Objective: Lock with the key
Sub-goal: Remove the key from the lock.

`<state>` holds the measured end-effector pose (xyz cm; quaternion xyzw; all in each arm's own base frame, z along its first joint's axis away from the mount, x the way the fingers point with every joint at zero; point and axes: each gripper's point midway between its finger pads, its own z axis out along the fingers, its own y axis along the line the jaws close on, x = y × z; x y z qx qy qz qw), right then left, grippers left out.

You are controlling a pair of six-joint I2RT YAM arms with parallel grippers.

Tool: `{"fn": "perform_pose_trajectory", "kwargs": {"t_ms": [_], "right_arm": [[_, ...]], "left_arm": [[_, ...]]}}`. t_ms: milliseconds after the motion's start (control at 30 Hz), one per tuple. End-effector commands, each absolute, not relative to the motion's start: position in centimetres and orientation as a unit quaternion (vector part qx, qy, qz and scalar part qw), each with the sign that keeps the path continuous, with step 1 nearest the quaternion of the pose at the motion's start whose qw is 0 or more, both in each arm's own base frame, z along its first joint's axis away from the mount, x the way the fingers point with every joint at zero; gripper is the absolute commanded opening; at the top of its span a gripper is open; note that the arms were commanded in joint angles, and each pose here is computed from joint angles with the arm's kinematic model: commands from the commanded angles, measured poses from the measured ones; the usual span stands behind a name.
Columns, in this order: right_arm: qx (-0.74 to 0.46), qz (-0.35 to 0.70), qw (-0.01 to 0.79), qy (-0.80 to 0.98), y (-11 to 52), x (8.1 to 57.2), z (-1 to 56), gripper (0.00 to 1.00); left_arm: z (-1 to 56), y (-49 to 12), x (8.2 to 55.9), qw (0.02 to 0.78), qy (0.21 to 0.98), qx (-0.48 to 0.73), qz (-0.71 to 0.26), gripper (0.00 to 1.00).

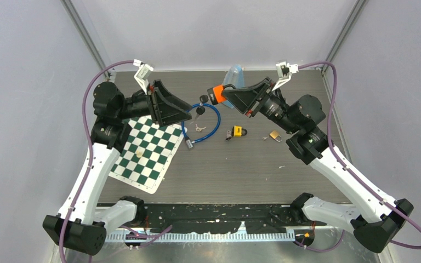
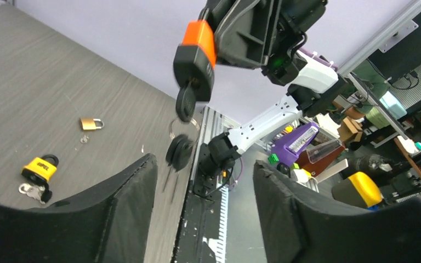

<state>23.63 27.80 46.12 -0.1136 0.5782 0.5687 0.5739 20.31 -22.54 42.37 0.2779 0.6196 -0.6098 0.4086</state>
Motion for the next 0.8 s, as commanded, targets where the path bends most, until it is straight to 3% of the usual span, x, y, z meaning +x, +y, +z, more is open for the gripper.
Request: {"fn": "perform_pose_trajectory", "kwargs": {"t_ms": [0, 200, 333, 400, 633, 767], "right_arm": [[-0.159, 0.609, 0.577, 0.520, 28.2, 21.3, 50.1, 0.05], [-0.183, 0.622, 0.557, 0.519, 29.4, 21.1, 50.0, 0.05], [-0.178, 0.634, 0.550, 0.513, 29.7, 21.4, 49.9, 0.05], [-0.180, 0.637, 0.547, 0.513, 30.0, 21.5, 49.8, 0.05], [-0.184, 0.635, 0.543, 0.518, 30.5, 21.9, 49.2, 0.05], [-0.187, 0.632, 0.542, 0.521, 30.8, 22.4, 48.6, 0.05]], "left_arm": [[46.1, -22.2, 19.8, 0.473, 0.571, 0.308, -0.596, 0.68], [46.1, -22.9, 21.2, 0.462, 0.571, 0.289, -0.613, 0.66], [44.4, -23.6, 21.5, 0.443, 0.580, 0.284, -0.622, 0.45], [43.4, -23.8, 21.8, 0.433, 0.587, 0.279, -0.625, 0.41], [42.3, -24.0, 21.4, 0.408, 0.592, 0.281, -0.636, 0.41], [42.1, -24.1, 21.4, 0.401, 0.588, 0.277, -0.646, 0.23]]}}
